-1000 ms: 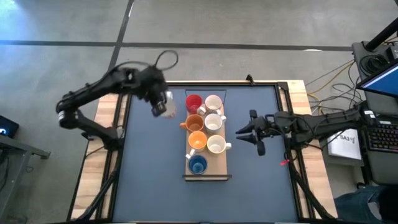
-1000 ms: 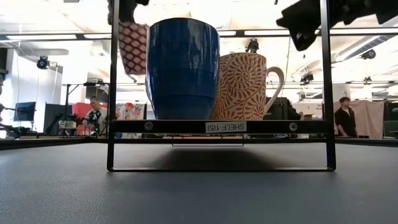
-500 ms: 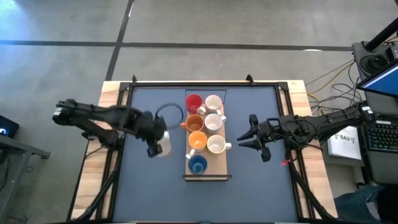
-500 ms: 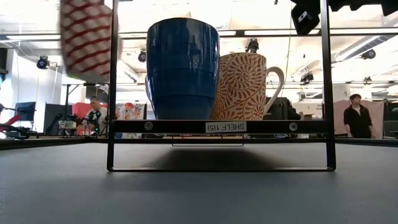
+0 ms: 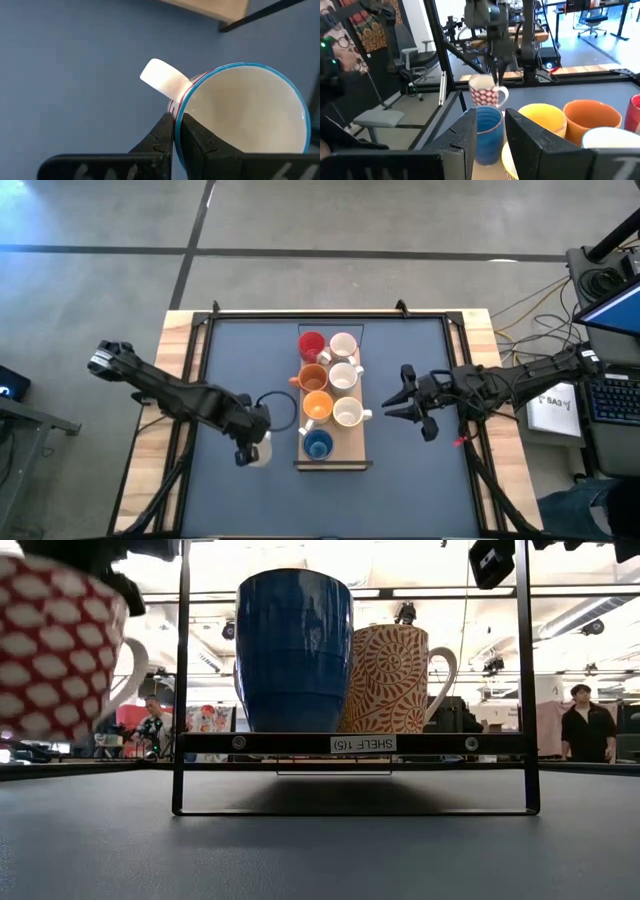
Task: Place coffee mugs
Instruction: Put the red patterned mug on the shelf
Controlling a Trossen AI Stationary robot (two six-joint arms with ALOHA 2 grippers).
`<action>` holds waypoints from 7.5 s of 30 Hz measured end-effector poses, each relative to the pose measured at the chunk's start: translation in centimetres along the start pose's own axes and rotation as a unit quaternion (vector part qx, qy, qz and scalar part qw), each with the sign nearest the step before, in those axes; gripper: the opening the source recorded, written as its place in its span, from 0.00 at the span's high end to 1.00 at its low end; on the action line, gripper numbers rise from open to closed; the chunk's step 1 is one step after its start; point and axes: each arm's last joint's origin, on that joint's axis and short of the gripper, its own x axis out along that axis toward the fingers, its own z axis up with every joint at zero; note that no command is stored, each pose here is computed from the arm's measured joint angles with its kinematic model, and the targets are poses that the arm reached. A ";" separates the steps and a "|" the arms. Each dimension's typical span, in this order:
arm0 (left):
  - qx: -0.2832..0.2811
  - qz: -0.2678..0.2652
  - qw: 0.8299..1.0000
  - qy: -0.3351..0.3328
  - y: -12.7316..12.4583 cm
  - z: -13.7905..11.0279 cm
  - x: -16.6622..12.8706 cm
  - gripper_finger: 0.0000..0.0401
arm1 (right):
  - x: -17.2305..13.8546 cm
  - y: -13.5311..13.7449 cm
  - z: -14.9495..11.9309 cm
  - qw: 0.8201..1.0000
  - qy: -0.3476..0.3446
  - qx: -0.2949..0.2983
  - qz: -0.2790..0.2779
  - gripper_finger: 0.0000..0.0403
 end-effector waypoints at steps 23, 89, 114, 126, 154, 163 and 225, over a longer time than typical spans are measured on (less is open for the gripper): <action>0.000 0.043 0.998 -0.042 1.1 -1.5 4.2 0.97 | 2.9 0.1 0.5 1.000 -0.019 0.002 0.008 0.77; 0.131 0.142 0.913 -0.360 -0.7 -3.9 -5.8 0.57 | 22.9 7.0 4.8 0.984 0.145 -0.078 -0.072 0.77; 0.126 0.223 0.858 -0.445 -1.1 -5.4 -7.2 0.57 | 33.7 6.5 3.0 0.954 0.238 -0.148 -0.102 0.77; 0.132 0.218 0.861 -0.441 -1.0 -5.6 -7.3 0.57 | 36.0 5.6 -0.2 0.946 0.259 -0.167 -0.103 0.77; 0.127 0.203 0.869 -0.433 -1.0 -5.6 -7.0 0.57 | 37.0 5.6 -2.3 0.930 0.262 -0.215 -0.139 0.77; 0.127 0.191 0.875 -0.427 -1.1 -5.6 -7.0 0.57 | 36.0 6.2 0.2 0.942 0.234 -0.195 -0.140 0.77; 0.176 0.184 0.958 -0.136 -4.3 -7.7 1.8 1.00 | 26.7 21.8 1.4 0.940 0.231 -0.229 -0.107 0.84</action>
